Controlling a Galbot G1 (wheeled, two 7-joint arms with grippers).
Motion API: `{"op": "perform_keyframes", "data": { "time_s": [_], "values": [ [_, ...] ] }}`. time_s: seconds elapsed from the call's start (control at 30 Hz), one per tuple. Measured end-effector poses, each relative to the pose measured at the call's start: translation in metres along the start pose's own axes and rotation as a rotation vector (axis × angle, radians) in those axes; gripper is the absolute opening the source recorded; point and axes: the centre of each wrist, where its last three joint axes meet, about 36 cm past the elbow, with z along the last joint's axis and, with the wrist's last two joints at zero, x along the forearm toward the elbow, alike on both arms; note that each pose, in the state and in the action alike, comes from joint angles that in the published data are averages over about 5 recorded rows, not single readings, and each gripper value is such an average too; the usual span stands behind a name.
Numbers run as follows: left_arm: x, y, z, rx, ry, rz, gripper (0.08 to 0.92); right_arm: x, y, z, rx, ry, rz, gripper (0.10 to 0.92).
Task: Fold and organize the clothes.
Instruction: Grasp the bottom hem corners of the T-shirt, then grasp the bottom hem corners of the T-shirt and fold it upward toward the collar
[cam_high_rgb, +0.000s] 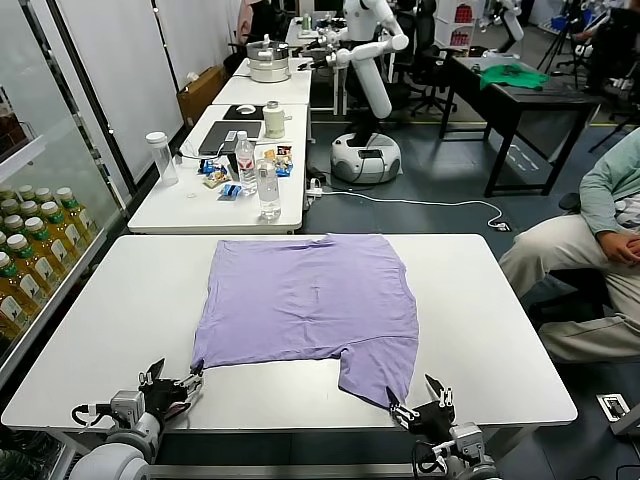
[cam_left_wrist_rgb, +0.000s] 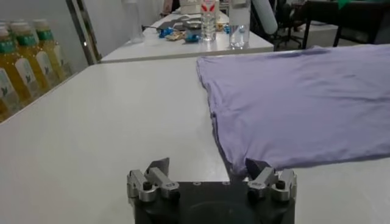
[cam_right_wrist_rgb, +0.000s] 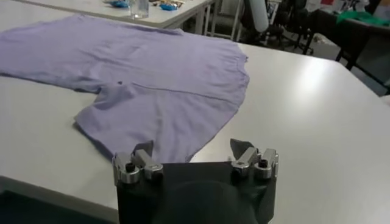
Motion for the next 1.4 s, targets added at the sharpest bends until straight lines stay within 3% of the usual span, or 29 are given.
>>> {"op": "perform_keyframes", "data": {
  "time_s": [0.6, 0.73, 0.83, 1.1, 1.4],
  "values": [
    [0.006, -0.011, 0.005, 0.024, -0.003, 0.036, 0.238, 0.003, -0.003, 0.0, -0.081, 0.018, -0.048, 0.139],
    [0.01, -0.011, 0.004, 0.024, -0.015, 0.033, 0.127, 0.015, -0.009, -0.006, -0.08, -0.004, -0.06, 0.112],
    [0.017, -0.012, 0.002, 0.019, -0.035, 0.026, 0.09, 0.029, -0.013, -0.011, -0.074, -0.027, -0.067, 0.112],
    [0.054, -0.018, 0.002, -0.009, -0.075, 0.014, 0.087, 0.071, -0.009, -0.02, -0.058, -0.053, -0.089, 0.112],
    [0.098, -0.015, 0.012, -0.044, -0.062, -0.01, 0.087, 0.087, -0.003, -0.034, -0.048, -0.104, -0.094, 0.112]
  ]
}}
